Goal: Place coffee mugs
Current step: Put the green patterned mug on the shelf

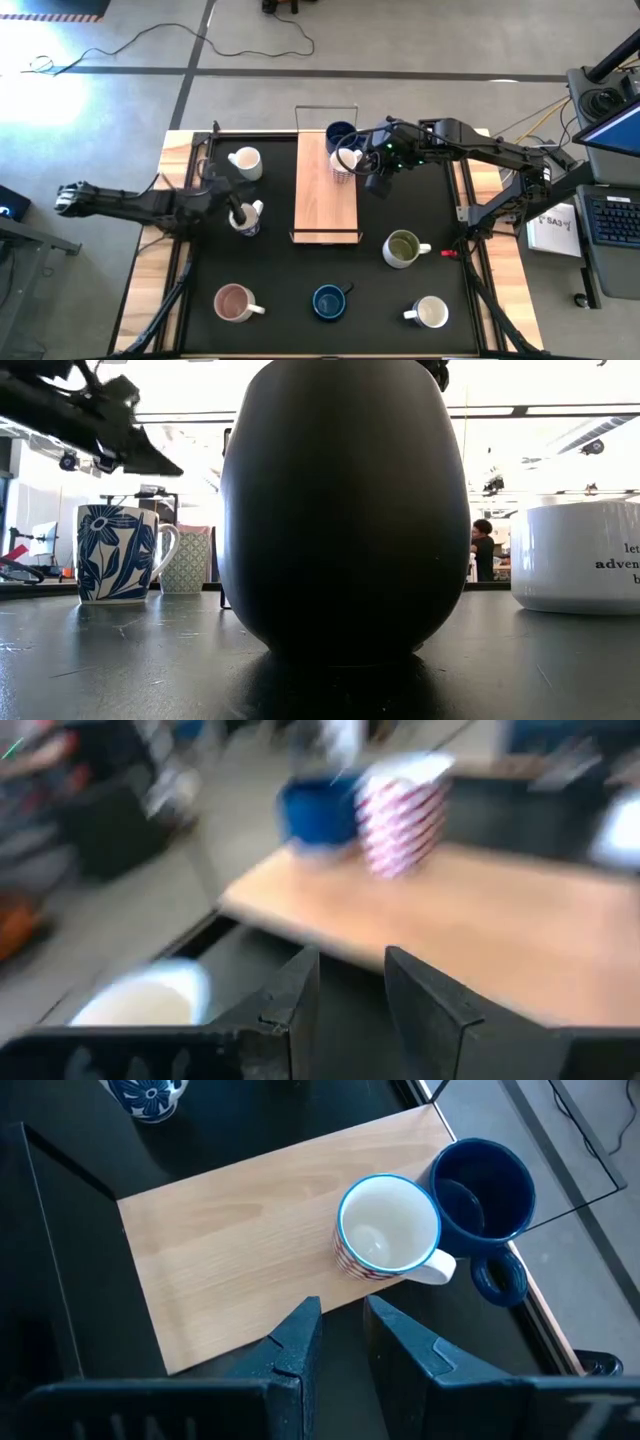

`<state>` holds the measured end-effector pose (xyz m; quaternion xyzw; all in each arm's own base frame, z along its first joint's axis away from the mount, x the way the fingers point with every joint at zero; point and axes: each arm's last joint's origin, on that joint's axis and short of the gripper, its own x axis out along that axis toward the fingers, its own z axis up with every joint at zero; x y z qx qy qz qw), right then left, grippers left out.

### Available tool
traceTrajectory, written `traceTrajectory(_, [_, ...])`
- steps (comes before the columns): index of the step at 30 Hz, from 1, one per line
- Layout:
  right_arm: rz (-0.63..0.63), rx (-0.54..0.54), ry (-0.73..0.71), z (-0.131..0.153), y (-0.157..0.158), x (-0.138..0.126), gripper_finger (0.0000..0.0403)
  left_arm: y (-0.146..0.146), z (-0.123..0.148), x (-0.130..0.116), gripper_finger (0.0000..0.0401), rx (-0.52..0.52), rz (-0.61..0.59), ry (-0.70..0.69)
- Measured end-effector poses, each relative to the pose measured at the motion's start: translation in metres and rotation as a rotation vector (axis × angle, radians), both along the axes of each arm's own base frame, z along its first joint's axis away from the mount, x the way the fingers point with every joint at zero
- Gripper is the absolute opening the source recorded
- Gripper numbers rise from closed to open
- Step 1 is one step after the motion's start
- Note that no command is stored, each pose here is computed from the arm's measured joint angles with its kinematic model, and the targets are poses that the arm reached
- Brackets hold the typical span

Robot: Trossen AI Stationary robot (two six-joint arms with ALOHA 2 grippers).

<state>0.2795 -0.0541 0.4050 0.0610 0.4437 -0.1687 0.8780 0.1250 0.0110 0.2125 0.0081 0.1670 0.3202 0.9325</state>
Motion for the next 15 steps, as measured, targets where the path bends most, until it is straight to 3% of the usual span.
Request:
traceTrajectory(2, [-0.001,0.002,0.006,0.000,0.000,-0.001,0.0071,0.006,0.005,-0.002,0.0100,-0.012,0.114,0.085])
traceTrajectory(5, [-0.002,0.008,0.037,-0.002,0.000,-0.003,0.0075,0.012,0.018,-0.005,0.0100,-0.046,0.171,0.184])
traceTrajectory(8, [-0.002,0.012,0.062,-0.004,0.001,-0.005,0.0079,0.019,0.027,-0.003,0.0100,-0.123,0.148,0.206])
traceTrajectory(12, [-0.002,0.013,0.067,-0.004,0.001,-0.005,0.0086,0.029,0.027,0.005,0.0100,-0.202,0.022,0.224])
traceTrajectory(15, [-0.008,0.017,0.071,-0.004,0.001,-0.006,0.0089,0.040,0.022,0.008,0.0100,-0.230,0.046,0.258])
